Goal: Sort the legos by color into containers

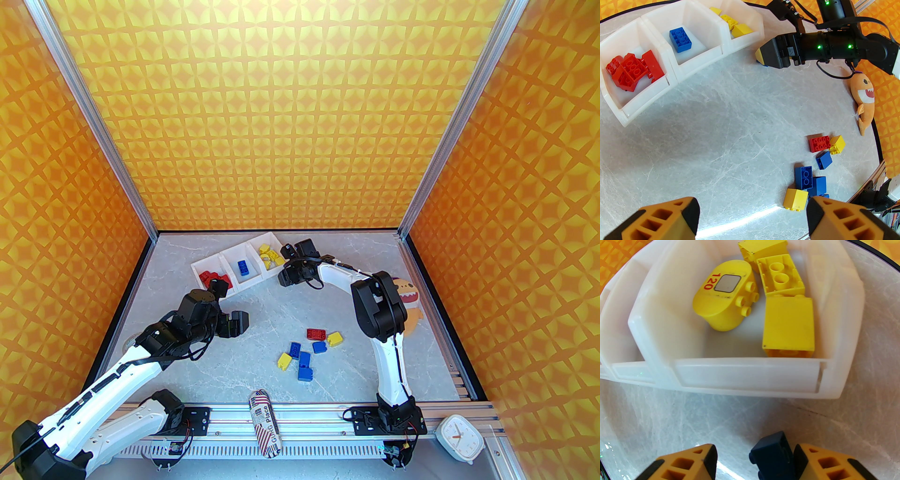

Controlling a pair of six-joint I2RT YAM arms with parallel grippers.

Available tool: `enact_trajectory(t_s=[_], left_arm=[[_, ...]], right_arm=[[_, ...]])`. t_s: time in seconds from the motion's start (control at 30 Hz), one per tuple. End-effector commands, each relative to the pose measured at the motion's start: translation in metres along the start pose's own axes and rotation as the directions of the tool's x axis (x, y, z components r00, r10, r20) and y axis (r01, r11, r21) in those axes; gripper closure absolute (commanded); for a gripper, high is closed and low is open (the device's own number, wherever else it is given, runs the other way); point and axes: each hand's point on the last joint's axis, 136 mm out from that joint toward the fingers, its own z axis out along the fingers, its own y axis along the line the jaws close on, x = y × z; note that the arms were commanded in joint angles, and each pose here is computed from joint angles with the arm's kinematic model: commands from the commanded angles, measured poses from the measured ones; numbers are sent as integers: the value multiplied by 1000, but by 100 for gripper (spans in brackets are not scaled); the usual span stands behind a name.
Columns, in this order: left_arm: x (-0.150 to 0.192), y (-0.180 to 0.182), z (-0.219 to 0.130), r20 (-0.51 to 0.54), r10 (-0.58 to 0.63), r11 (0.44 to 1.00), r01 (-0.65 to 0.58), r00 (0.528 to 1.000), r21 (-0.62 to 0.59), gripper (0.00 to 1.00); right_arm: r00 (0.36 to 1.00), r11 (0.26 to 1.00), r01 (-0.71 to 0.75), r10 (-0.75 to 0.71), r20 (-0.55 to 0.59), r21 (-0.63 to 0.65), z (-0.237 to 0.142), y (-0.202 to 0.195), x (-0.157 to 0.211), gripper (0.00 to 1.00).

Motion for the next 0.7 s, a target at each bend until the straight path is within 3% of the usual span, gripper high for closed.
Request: enact_trajectory(t_s=[0.0, 0.23, 0.67], left_arm=[[6, -3, -3, -20, -1, 1000, 2, 1000, 18, 20], [7, -2, -4, -21, -1, 1000, 2, 1000, 16, 21], [12, 0, -12, -20, 4, 1000, -4, 1000, 17, 20]], right_arm=[[1000, 1000, 5, -5, -17, -13, -4, 2, 6, 44], [999, 1000, 1, 0, -36, 22, 1, -5, 8, 49], [998, 999, 9, -6, -57, 41, 5, -10, 5, 69]])
